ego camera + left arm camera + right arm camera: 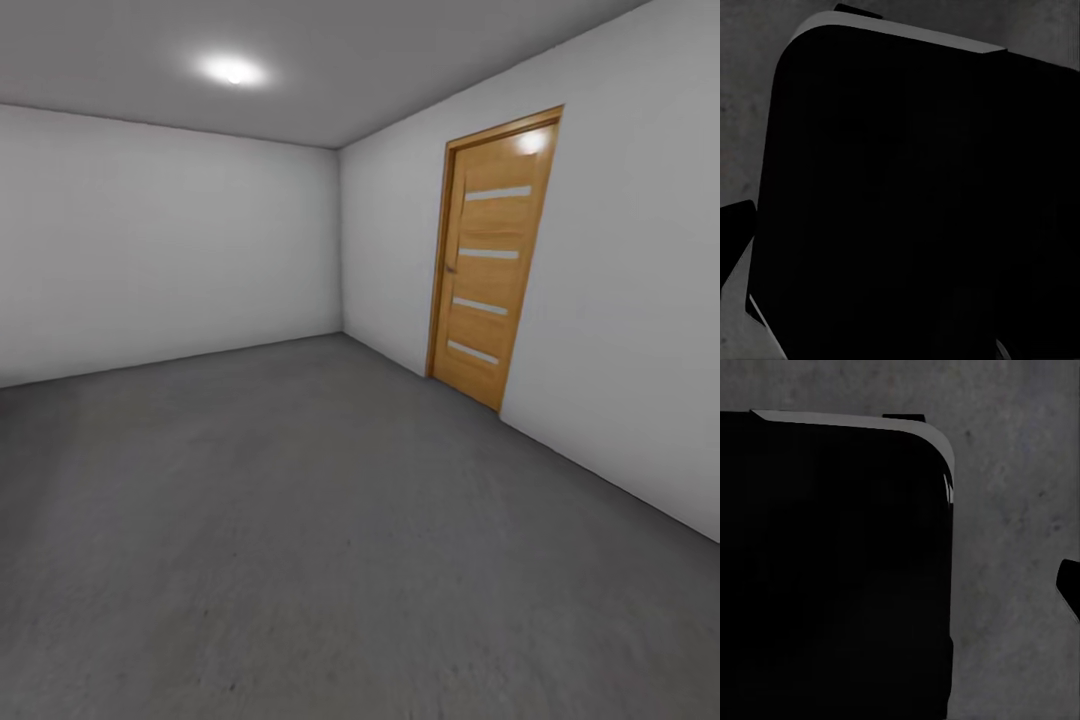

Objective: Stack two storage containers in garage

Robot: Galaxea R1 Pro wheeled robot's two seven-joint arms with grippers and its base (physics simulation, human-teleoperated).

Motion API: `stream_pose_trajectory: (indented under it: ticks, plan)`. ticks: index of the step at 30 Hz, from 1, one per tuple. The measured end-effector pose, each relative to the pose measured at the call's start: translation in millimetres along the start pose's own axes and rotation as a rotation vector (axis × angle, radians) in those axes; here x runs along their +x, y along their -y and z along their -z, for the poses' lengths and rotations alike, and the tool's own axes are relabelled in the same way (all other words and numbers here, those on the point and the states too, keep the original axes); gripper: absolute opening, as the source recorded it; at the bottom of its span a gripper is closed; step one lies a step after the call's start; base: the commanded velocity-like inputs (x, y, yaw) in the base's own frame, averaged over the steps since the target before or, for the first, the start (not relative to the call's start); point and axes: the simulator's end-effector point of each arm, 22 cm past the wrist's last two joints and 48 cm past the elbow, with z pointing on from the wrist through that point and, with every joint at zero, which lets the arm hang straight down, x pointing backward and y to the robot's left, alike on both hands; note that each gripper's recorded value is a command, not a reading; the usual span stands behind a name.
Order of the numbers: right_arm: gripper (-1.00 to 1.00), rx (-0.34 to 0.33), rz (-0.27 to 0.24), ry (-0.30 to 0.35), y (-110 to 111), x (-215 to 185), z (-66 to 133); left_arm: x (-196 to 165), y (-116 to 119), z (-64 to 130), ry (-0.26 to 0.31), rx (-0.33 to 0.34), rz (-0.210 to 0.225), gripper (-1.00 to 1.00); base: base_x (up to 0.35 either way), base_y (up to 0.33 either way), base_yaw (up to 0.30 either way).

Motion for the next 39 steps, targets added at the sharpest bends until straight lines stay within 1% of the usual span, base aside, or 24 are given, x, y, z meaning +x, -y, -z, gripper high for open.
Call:
stream_pose_trajectory:
  ticks: [39]
  plan:
    - [1.0,0.0,0.0,0.0,0.0,0.0,0.0,0.2,-0.2,0.0,-0.001,-0.001,-0.002,1.0,0.323,0.0,0.0]
